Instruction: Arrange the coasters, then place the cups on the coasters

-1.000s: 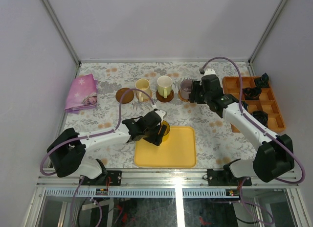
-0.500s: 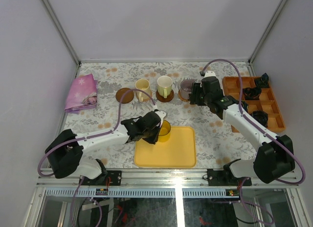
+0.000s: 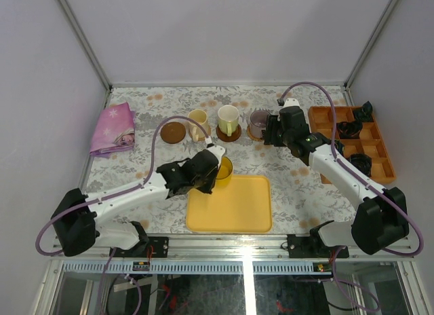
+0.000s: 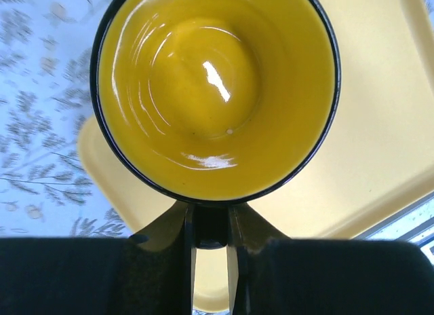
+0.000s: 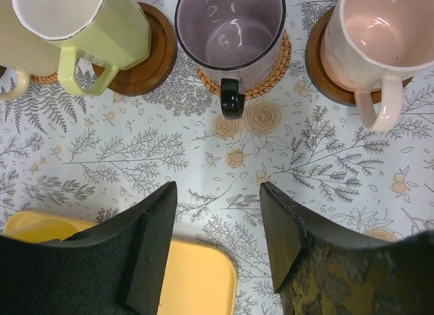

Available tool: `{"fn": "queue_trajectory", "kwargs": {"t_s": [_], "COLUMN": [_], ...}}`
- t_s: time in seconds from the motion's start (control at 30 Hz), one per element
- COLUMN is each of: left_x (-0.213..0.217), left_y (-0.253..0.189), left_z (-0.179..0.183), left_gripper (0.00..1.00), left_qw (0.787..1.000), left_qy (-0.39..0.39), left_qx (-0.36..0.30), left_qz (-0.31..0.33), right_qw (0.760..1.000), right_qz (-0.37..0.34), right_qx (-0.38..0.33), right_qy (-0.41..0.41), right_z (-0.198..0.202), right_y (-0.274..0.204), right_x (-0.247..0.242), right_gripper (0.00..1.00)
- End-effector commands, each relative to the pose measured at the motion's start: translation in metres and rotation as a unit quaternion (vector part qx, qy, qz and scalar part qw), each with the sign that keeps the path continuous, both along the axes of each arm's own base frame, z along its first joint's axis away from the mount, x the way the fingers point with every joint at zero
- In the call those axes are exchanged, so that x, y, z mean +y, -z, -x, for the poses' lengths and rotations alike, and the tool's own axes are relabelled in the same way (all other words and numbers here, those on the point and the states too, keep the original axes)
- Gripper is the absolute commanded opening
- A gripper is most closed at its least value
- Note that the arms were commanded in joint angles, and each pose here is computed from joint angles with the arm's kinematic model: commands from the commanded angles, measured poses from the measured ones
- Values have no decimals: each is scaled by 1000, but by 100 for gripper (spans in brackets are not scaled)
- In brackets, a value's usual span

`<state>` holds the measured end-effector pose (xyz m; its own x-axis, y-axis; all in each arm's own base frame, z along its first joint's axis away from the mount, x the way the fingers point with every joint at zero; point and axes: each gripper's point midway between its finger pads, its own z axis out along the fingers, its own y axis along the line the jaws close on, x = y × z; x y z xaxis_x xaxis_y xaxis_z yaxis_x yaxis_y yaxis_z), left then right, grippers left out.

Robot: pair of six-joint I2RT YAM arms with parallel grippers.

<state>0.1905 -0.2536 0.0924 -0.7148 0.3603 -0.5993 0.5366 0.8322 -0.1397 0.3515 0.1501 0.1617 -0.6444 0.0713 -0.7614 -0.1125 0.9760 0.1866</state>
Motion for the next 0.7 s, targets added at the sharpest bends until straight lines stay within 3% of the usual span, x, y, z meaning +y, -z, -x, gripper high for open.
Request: {"fn": "queue_trajectory", "kwargs": {"t_s": [0.0, 0.27, 0.47, 0.67], "left_x": [-7, 28, 93, 141], "left_y": [-84, -139, -147, -144], "left_z": [-45, -108, -173, -224], "left_gripper": [0, 0, 0, 0], "left_qw": [991, 968, 932, 904], "left_qy": [-45, -168, -299, -367], "left_qx": [-123, -182, -190, -206], "left_qz": [37, 53, 74, 73], "right_qw": [999, 997, 995, 992], "right_qz": [1, 7, 16, 28], "right_qx": [-41, -65, -87, -108], "right_qy": [14, 27, 38, 51], "right_z": [-10, -18, -30, -48], "right_y": [-18, -32, -47, -62], "right_x": [-6, -10, -12, -16], "right_gripper": [59, 58, 57, 57]}}
